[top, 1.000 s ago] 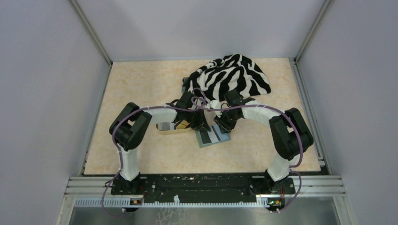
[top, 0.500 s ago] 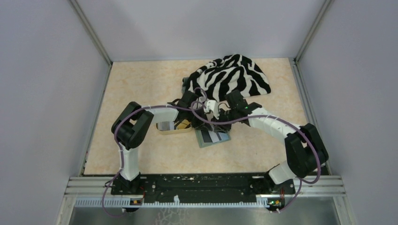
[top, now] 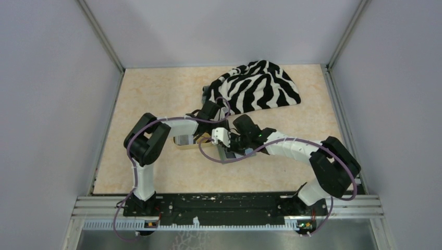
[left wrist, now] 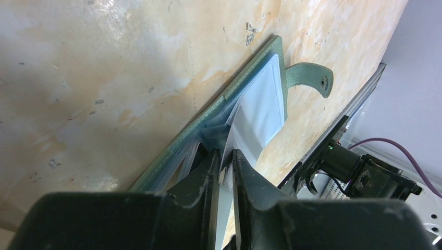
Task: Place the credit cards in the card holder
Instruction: Insert the credit card into the card holder.
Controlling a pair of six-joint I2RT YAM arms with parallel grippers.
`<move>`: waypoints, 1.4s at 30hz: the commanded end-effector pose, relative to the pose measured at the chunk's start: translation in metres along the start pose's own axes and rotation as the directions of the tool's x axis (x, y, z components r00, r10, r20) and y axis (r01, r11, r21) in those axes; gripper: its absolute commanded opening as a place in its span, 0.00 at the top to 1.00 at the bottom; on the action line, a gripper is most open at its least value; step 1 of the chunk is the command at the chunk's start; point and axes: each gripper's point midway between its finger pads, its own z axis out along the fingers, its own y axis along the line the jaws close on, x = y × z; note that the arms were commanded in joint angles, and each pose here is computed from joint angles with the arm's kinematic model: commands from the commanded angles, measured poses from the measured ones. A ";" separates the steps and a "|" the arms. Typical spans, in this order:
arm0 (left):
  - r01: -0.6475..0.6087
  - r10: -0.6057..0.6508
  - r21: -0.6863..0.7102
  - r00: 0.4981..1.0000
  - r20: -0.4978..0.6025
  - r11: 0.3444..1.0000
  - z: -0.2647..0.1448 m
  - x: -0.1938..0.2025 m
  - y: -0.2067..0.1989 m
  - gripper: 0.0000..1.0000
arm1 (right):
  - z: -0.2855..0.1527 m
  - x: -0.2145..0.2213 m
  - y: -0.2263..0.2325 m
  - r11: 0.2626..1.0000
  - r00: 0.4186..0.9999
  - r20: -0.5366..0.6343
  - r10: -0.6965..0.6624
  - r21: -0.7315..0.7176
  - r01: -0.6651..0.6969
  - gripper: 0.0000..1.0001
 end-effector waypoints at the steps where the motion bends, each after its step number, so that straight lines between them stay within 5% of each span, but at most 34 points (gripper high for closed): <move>1: 0.014 -0.021 -0.120 0.998 -0.060 0.993 0.008 0.021 0.037 0.78 | 0.010 -0.003 -0.020 0.991 1.000 -0.031 0.001 0.134 0.003 0.94; 24: 0.009 -0.017 -0.120 0.998 -0.069 0.993 0.009 0.021 0.037 0.70 | 0.010 0.032 -0.024 0.988 0.965 -0.259 -0.029 0.138 0.067 0.95; 42: 0.001 -0.004 -0.131 1.000 -0.025 0.991 0.003 0.012 0.033 0.66 | -0.005 0.040 -0.035 0.989 0.957 -0.289 0.012 0.148 0.032 0.96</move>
